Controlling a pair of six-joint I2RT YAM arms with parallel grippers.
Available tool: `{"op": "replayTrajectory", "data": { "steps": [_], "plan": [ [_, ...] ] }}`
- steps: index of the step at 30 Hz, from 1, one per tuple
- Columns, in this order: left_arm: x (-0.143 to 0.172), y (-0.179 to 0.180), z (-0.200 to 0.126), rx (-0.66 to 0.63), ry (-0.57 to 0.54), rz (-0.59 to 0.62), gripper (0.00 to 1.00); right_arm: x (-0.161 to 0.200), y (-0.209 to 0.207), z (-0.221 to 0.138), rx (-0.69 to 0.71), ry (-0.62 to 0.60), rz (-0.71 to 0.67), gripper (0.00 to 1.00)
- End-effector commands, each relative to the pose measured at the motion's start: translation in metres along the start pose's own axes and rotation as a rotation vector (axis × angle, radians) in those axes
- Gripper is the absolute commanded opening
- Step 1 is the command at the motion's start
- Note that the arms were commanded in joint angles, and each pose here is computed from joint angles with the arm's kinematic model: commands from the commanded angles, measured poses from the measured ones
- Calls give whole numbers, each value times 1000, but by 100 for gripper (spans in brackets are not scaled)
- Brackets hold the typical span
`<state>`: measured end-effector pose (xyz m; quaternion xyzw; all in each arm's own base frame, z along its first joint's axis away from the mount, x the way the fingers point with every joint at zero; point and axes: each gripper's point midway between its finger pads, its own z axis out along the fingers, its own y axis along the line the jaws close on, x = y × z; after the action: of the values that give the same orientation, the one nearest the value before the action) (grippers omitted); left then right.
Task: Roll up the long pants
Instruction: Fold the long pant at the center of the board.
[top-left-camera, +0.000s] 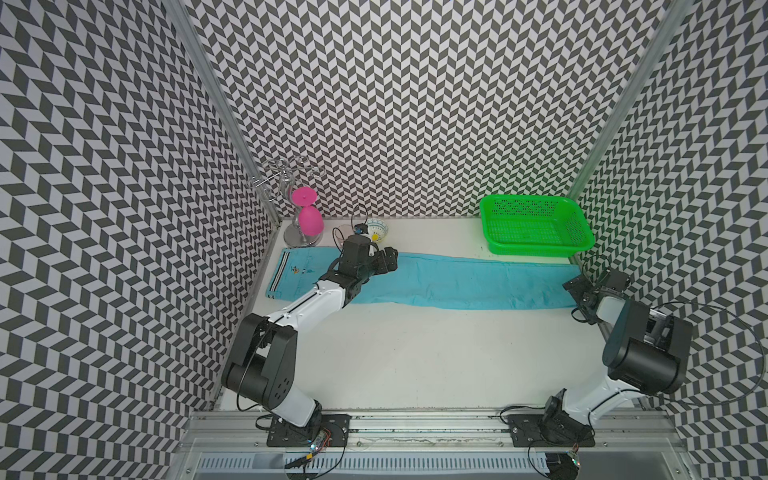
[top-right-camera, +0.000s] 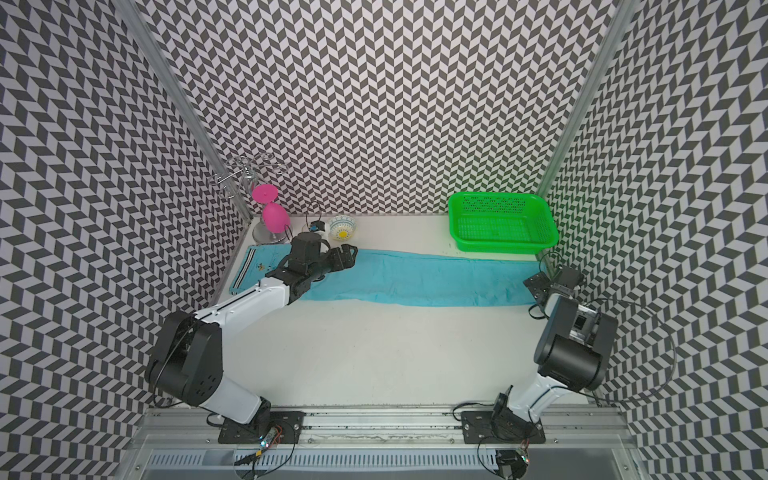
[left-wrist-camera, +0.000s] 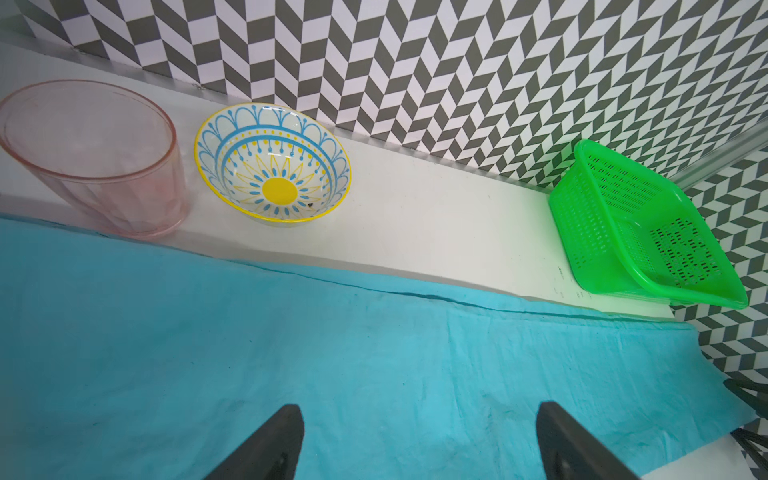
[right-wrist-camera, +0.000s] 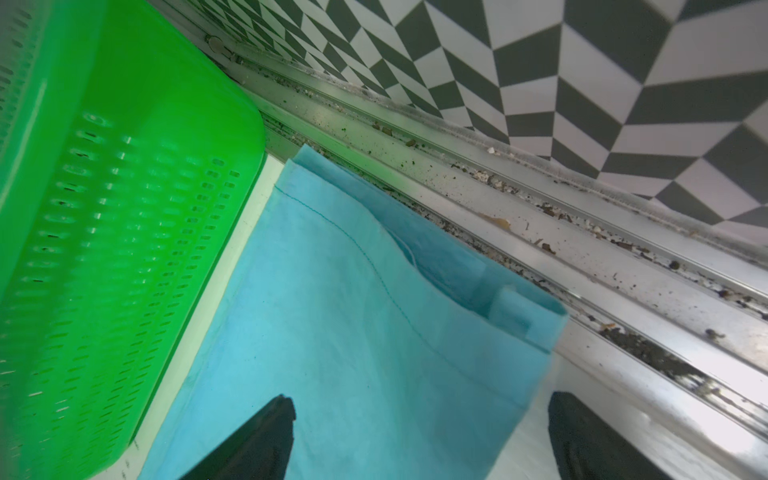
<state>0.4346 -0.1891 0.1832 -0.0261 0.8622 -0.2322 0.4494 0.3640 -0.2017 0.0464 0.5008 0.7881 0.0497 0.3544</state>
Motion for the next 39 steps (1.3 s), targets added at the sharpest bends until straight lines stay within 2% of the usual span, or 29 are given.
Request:
{"op": "replayTrajectory", "data": {
  "steps": [1,6,12,15,18,20,22,27,33,36,39],
  "plan": [
    [-7,-6,2,-1,-10,28,91,-12,1,-5,1,-53,27,99],
    [-9,-6,0,-3,-17,33,90,-8,2,8,3,-12,38,96],
    [-10,-4,-2,-13,-22,31,89,-2,0,17,-19,12,48,78],
    [-9,-5,-1,-8,-21,26,88,2,-1,20,-33,27,45,61],
    [-11,-5,-2,-8,-23,24,87,2,0,20,-58,35,39,36],
    [-13,-7,-5,-4,-30,22,87,0,6,15,-85,31,26,15],
    [-15,-8,-8,0,-35,17,87,-4,11,8,-104,19,19,0],
    [-26,-11,-20,2,-53,-18,87,-16,40,-24,-196,-18,-27,0],
    [-45,5,-43,2,-77,-162,87,-16,110,-88,-341,-84,-161,0],
    [-56,16,-61,20,-101,-220,87,-1,154,-127,-428,-105,-231,0],
    [-65,27,-78,22,-133,-247,87,32,202,-165,-531,-112,-294,0]
  ]
}}
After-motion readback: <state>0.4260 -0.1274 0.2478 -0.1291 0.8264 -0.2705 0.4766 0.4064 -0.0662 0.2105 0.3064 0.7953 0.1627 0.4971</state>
